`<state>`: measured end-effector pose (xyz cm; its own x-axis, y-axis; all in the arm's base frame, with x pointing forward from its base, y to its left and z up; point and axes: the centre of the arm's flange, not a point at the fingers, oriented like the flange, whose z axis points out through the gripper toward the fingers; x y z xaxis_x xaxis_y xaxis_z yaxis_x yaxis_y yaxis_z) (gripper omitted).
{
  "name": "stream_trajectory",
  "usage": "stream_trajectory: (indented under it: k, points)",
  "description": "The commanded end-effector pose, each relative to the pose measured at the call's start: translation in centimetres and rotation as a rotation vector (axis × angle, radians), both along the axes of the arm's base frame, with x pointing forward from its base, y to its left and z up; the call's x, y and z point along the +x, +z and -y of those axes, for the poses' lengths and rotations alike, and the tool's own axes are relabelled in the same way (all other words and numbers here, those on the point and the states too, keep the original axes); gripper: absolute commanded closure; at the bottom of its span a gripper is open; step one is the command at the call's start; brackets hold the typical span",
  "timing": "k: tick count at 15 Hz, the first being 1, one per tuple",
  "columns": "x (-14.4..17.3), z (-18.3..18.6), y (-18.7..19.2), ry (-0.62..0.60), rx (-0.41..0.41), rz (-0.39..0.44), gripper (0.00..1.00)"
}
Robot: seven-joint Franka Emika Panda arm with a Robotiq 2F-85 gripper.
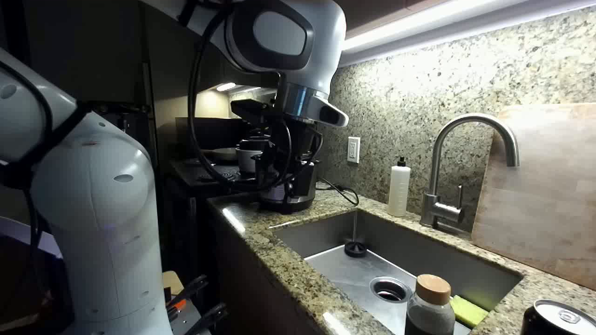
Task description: Put the silver pot into the sink.
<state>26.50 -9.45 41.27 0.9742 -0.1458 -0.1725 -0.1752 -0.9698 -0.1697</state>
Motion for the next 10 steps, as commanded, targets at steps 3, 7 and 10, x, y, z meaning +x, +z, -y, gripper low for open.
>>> stream_trajectory:
  k: [3, 7, 10]
  points:
    - [0.00, 0.00, -0.01, 0.000, 0.000, 0.000, 0.00]
    - [0.00, 0.00, -0.01, 0.000, 0.000, 0.000, 0.00]
    - [0.26, -0.52, -0.16, 0.023, 0.004, -0.001, 0.00]
